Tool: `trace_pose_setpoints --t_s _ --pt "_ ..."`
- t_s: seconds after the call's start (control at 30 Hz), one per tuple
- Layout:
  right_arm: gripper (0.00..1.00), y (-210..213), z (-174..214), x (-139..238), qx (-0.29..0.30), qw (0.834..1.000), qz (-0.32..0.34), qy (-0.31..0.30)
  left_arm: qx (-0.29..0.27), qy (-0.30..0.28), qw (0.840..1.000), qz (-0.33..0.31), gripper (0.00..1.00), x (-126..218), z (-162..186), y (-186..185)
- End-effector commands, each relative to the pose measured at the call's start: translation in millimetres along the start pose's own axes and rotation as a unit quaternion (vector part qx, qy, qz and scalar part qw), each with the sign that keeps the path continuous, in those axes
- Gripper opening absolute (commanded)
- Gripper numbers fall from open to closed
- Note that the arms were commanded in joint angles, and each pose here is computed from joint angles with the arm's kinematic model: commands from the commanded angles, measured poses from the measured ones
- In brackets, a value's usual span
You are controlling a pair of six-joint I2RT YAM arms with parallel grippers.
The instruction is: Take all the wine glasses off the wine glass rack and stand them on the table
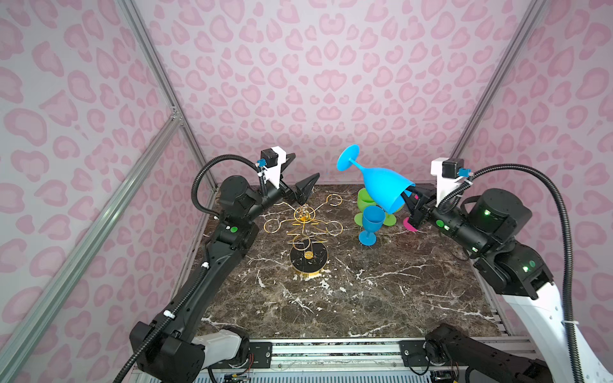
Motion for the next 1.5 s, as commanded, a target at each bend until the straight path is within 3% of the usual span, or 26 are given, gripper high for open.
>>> trace_pose_setpoints --t_s 0.0,0.13,0.33,0.67,0.93,1.2,1.47 --pt "0.0 -24.4 24.2 25.4 -0.016 0.993 0.097 0.066 -0.033 -0.007 0.995 -0.096 0.97 15.6 -7.9 18.1" --pt "0.0 -38.3 57.4 52.1 -0.036 0.978 0.147 0.146 -0.06 -0.011 0.986 -0.154 0.97 40.9 -13.9 21.8" --pt "0.0 -61.6 115.1 68.5 -0.057 0.94 0.213 0.261 -0.078 -0.014 0.974 -0.212 0.97 71.9 -21.3 24.5" --pt "0.0 -92.0 186.9 21.1 -0.039 0.873 0.259 0.411 -0.075 0.001 0.956 -0.283 0.97 112.1 -9.5 26.2" --pt "0.0 -111.2 210.8 -18.7 -0.006 0.84 0.285 0.462 -0.077 0.018 0.944 -0.321 0.97 137.4 4.9 24.1" --pt "0.0 -132.2 229.5 -56.0 0.034 0.779 0.316 0.54 -0.078 0.046 0.932 -0.351 0.97 150.0 25.9 26.8" --pt "0.03 -145.9 248.3 -79.0 0.028 0.76 0.306 0.573 -0.073 0.053 0.924 -0.371 0.97 159.0 36.6 29.9"
Point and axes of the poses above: each gripper's point midway between its finger pads, its own x axis back along the fingers, its own y axis along the line the jaws close on, z = x × y, the point moved 5 cm from there along x, back along the fingers, and after that the axes turned 11 degrees about -x, right-handed, at the moved point
